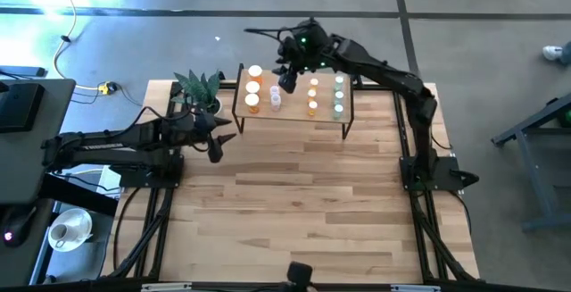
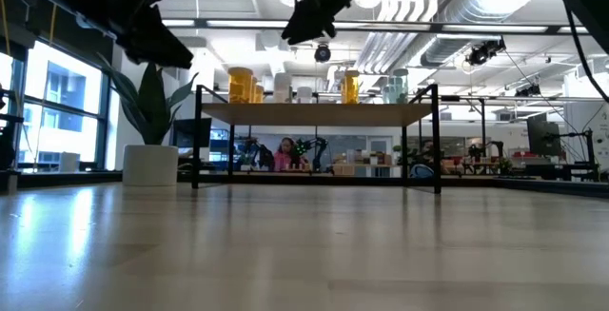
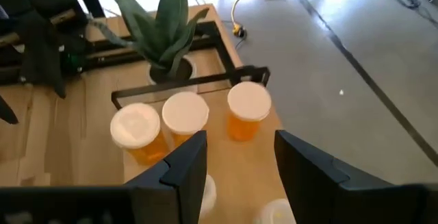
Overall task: Pick and place medicine bottles onto shelf by color
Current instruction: Adjust the transparent pill bottles on the shelf
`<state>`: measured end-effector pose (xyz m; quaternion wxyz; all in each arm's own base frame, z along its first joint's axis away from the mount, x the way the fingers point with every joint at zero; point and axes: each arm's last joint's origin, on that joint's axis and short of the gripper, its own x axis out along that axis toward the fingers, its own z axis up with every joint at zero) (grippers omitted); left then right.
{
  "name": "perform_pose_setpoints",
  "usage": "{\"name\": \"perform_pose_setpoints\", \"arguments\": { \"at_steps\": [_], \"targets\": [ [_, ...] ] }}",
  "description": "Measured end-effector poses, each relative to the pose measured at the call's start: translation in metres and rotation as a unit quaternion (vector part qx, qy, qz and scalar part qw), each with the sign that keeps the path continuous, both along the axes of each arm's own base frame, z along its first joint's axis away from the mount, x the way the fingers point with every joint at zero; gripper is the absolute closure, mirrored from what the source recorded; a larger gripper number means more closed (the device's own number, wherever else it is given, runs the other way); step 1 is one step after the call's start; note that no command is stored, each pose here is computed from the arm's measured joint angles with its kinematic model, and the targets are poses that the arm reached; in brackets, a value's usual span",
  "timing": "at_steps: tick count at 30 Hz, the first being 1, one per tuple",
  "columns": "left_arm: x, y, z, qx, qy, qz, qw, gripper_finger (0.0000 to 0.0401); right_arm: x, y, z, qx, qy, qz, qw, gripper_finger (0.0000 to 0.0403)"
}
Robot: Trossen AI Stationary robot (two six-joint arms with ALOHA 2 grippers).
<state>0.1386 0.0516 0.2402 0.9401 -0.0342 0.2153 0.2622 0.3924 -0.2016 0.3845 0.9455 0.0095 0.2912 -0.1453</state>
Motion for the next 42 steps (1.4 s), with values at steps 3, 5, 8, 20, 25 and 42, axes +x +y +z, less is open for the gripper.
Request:
{"name": "perform_pose_setpoints", "arguments": {
  "at_steps": [3,5,8,20,25,42],
  "targets": [
    [-0.001,0.000,-0.001,-0.003,0.007,0.000,1.000,0.0188,0.008,0.003,-0.012,0.007,0.017,0.007,1.000,0.0240],
    [-0.001,0.000,-0.001,-0.004,0.008,0.000,1.000,0.0188,0.014,0.006,-0.017,0.004,0.025,0.018,1.000,0.0240],
    [-0.001,0.000,-0.001,-0.003,0.008,-0.001,1.000,0.0188,0.020,0.010,-0.023,0.002,0.027,0.027,0.999,0.0240],
    [-0.001,0.000,-0.001,-0.002,0.007,0.000,1.000,0.0188,0.033,0.002,-0.015,-0.027,-0.010,0.030,0.999,0.0240],
    [-0.001,0.000,-0.001,-0.001,0.007,0.001,1.000,0.0188,0.027,0.002,0.012,-0.051,-0.046,0.029,0.997,0.0240],
    [-0.001,0.000,-0.001,-0.008,0.002,0.005,1.000,0.0188,0.035,0.005,-0.047,-0.008,0.042,0.040,0.998,0.0240]
  ]
}}
